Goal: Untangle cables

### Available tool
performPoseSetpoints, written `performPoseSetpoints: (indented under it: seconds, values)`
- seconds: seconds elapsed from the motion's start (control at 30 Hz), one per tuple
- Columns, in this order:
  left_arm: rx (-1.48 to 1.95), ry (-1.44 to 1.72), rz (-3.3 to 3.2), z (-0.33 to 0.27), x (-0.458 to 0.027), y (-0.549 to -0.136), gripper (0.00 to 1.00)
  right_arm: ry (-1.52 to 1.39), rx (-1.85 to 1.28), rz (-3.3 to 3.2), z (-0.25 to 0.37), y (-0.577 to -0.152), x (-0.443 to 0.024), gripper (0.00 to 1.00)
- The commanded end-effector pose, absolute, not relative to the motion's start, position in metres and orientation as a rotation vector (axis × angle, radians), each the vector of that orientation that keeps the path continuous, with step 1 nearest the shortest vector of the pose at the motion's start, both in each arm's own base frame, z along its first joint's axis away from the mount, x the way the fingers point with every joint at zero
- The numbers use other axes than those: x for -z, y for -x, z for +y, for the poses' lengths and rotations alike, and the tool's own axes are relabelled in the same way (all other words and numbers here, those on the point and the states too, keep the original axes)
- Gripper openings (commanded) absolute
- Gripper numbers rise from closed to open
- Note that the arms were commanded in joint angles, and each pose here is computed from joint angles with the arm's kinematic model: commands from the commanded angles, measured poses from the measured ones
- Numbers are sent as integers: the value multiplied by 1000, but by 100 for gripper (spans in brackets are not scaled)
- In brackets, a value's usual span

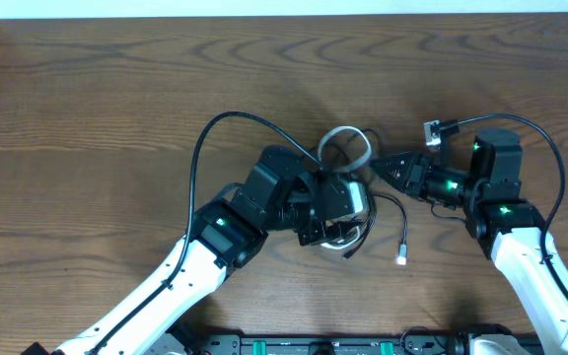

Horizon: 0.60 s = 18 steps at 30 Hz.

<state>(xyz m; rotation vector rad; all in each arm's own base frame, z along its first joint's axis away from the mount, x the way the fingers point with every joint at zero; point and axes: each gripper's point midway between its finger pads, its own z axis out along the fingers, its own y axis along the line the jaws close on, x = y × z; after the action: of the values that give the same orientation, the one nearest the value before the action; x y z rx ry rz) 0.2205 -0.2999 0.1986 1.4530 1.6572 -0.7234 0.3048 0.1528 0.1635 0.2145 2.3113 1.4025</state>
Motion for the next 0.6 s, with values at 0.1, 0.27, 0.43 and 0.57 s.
performPoseSetpoints:
  seconds: [0.1,0.27,0.43,0.57]
  values:
    - [684,-1441,1648,-298,-207,-225,58,-187,-1358,2306,150,-307,-164,57]
    - [616,-1424,1695,-292,-200,-232,58,-140,-1316,2331,153,-303,-157,60]
    - [540,-1407,1752,-283,-192,-239,78,-222,-1206,2411,147,-301,-138,63]
    - [478,-1402,1811,-274,-182,-243,84,-258,-1115,2455,144,-300,-127,64]
